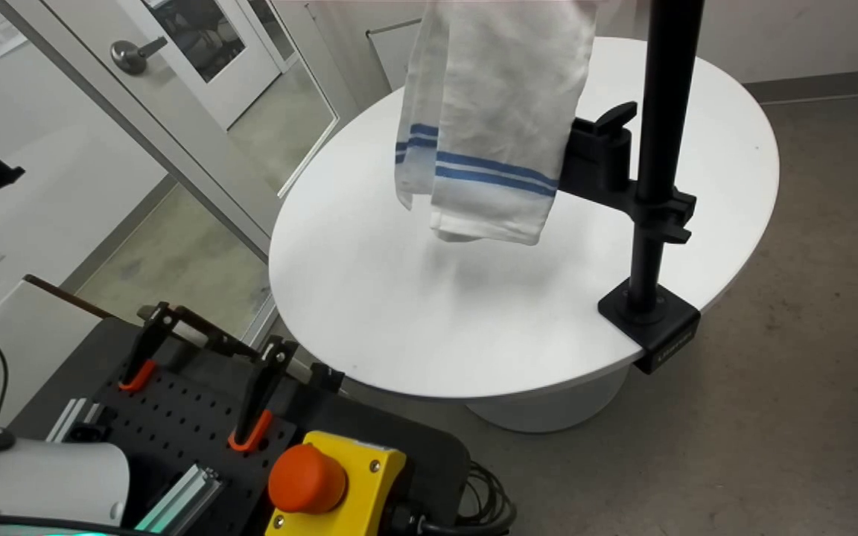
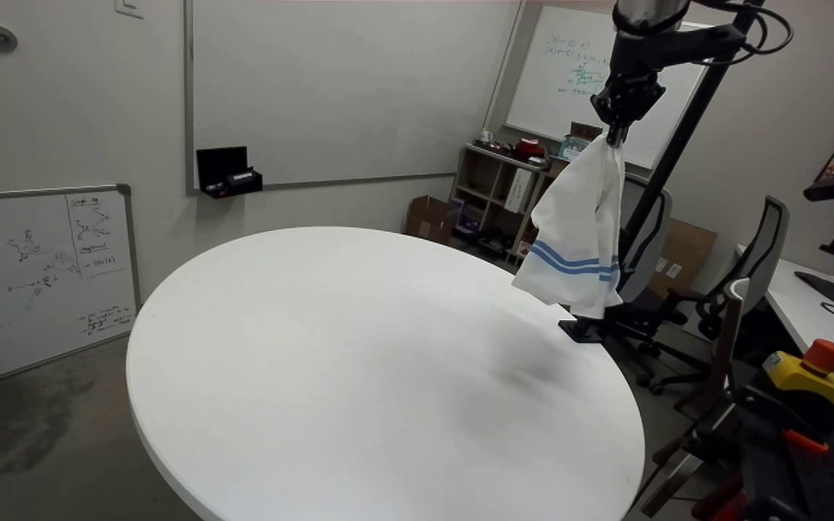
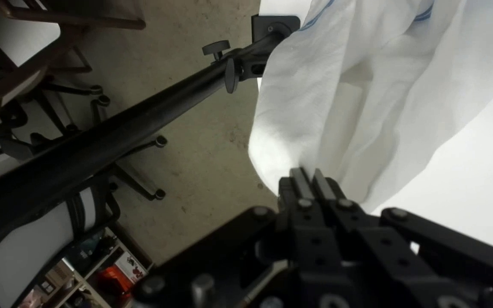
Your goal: Hang the towel on the black stand
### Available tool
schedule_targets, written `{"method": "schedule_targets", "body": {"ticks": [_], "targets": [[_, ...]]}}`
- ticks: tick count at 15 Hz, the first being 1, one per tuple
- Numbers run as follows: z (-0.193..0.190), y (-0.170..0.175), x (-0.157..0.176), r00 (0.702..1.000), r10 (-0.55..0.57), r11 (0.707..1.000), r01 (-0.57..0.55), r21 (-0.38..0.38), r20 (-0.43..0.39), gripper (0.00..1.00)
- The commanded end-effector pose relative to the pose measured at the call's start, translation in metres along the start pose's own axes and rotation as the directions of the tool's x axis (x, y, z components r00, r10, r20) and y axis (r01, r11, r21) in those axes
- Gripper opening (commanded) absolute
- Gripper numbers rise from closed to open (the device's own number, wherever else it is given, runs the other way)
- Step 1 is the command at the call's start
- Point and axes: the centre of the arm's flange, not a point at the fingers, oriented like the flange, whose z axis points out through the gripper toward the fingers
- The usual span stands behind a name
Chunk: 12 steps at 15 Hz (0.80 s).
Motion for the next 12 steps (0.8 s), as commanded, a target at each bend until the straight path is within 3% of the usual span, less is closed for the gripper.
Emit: {"method": "schedule_targets", "body": {"ticks": [1,11,12], "targets": [[0.014,-0.014,0.042,0.998,0.062,0.996,-0.059,-0.070,0.031,0.01],[0.050,-0.044,0.093,0.983,0.136,0.979,-0.114,-0.171,0.120,0.01],[0.055,-0.049,0.095,0.981,0.130,0.979,-0.105,-0.172,0.143,0.28]]}}
